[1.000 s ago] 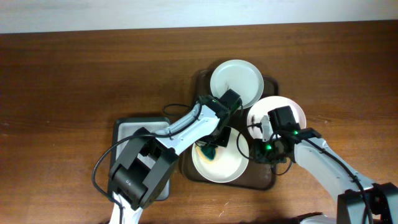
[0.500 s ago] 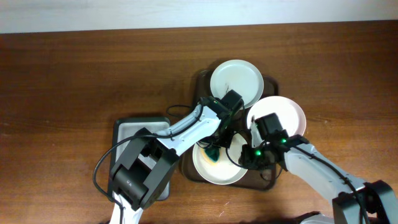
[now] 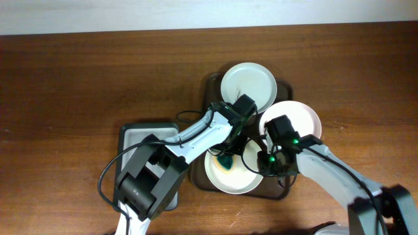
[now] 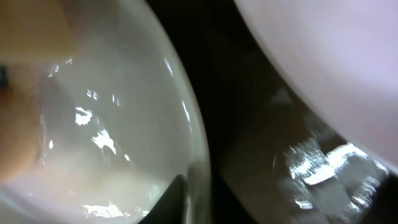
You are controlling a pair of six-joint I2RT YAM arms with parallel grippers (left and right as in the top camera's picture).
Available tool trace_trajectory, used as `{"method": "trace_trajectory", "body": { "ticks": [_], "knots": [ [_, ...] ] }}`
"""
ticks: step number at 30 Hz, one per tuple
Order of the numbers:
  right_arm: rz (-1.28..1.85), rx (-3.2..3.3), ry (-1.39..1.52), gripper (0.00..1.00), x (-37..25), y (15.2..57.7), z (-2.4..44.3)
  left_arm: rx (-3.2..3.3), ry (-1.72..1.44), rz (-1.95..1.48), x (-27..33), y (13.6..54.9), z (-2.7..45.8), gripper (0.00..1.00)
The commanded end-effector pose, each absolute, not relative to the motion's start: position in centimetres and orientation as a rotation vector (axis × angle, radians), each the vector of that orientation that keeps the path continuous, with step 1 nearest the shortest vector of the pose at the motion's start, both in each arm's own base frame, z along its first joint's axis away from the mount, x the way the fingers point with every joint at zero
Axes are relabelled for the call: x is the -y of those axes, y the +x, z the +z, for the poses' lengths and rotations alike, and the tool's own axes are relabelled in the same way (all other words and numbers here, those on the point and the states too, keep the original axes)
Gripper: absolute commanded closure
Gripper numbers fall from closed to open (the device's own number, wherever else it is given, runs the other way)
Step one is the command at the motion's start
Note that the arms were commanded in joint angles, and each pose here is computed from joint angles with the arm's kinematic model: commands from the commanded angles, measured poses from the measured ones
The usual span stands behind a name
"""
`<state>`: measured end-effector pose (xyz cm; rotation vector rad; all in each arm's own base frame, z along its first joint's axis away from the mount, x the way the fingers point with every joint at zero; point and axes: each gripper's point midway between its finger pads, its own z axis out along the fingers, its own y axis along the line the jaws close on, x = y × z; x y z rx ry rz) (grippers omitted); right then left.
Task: Clean dirty plates on tray and stack at the side
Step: 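Scrub the front plate with the sponge in the left gripper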
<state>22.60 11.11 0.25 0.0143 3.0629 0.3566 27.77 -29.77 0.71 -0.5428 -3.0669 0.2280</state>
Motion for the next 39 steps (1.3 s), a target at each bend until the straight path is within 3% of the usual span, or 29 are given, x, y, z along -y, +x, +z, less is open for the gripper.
{"method": "trace_trajectory", "body": {
  "ticks": [1,5,7,16,20,24,30,32,35,39],
  "knots": [
    [0.318,-3.101,0.148,0.96,-10.8,22.3,-1.0,2.982,-0.561,0.23,30.0,25.8,-1.6,1.0],
    [0.2,-3.023,0.583,0.96,-7.2,23.8,-1.0,2.97,-0.526,0.265,30.0,26.3,0.2,1.0],
    [0.255,-3.004,0.638,0.96,-6.9,24.3,-0.9,2.983,-0.474,0.318,29.4,27.4,2.6,1.0],
    [0.389,-3.003,0.48,0.96,-8.5,24.9,-0.5,3.093,-0.453,0.4,33.7,27.2,3.0,1.0],
    [0.394,-3.025,0.444,0.96,-8.5,24.5,-0.5,3.102,-0.369,0.378,34.5,26.9,1.0,1.0],
    [0.389,-3.034,0.412,0.96,-8.5,24.3,-0.6,3.157,-0.297,0.072,30.1,28.9,-2.3,1.0],
    [0.381,-3.05,0.382,0.96,-8.4,24.0,-0.6,3.22,-0.243,-0.689,19.7,32.5,-0.4,1.0],
    [0.381,-3.052,0.376,0.96,-8.4,23.9,-0.6,3.215,-0.254,-0.769,18.9,32.8,0.3,1.0],
    [0.378,-3.056,0.325,0.96,-8.4,23.9,-0.6,3.214,-0.224,-0.448,22.9,32.2,0.7,1.0],
    [0.389,-3.062,0.201,0.96,-8.6,23.7,-0.6,3.039,-0.21,0.415,33.2,30.2,2.3,1.0]
  ]
}}
